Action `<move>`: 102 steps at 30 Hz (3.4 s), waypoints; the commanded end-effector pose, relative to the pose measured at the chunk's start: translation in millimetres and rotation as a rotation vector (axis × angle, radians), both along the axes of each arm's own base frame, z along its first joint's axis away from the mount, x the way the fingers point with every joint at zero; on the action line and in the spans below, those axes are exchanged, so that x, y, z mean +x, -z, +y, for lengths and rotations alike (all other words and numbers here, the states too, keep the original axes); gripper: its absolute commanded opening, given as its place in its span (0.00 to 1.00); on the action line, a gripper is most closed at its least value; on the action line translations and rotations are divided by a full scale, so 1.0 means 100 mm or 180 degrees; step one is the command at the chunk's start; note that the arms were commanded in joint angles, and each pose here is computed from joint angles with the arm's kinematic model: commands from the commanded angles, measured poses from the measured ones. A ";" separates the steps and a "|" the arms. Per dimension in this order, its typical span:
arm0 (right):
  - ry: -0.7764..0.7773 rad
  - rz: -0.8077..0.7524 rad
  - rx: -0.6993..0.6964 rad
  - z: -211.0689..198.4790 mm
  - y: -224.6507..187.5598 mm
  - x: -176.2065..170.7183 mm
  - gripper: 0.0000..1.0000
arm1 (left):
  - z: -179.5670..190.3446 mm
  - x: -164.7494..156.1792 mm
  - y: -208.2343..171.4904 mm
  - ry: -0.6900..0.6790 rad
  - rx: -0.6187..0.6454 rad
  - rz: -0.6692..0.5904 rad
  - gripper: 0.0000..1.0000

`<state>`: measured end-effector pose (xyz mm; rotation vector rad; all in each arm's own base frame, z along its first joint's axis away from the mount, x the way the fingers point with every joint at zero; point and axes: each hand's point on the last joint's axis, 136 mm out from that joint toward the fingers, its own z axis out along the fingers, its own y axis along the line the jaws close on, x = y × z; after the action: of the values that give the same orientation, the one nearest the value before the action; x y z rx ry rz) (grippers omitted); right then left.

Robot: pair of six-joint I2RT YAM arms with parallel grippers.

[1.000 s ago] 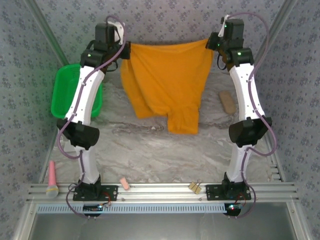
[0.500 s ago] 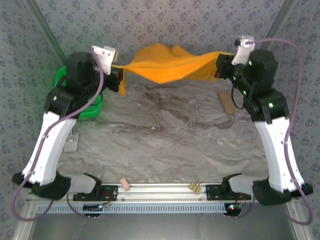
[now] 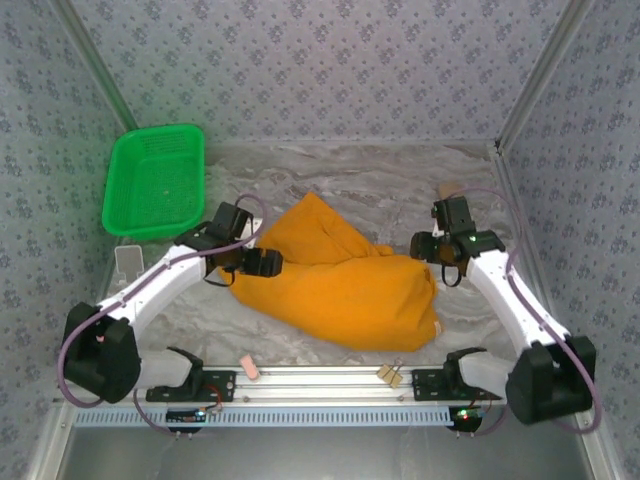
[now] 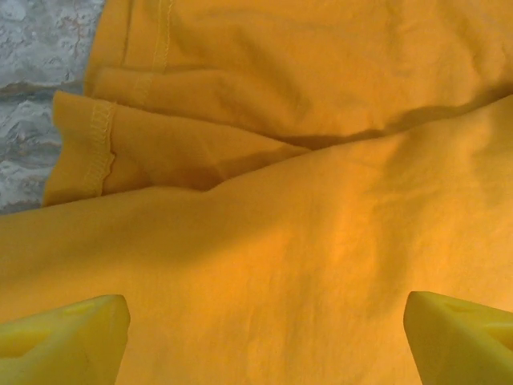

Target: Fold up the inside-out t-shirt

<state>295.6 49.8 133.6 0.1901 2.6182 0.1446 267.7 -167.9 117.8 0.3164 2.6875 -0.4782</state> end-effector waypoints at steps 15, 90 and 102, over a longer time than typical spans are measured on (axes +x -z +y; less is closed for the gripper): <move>-0.0042 0.1508 -0.0307 0.24 0.74 0.12 0.68 | 0.29 0.68 0.61 -0.0808 0.0540 0.0791 0.87; 0.0307 -0.0305 -0.0542 -0.27 -0.35 1.19 0.00 | 0.05 0.54 0.01 -0.0724 -0.0545 0.0405 0.00; 0.0571 -0.1488 -0.0385 -0.43 -1.51 1.05 0.00 | 0.05 0.94 -1.08 -0.0705 -0.0864 -0.0323 0.00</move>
<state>402.4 12.9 304.7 0.2856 2.0932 -0.0125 369.9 -164.6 215.6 -0.0478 2.4828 -0.7213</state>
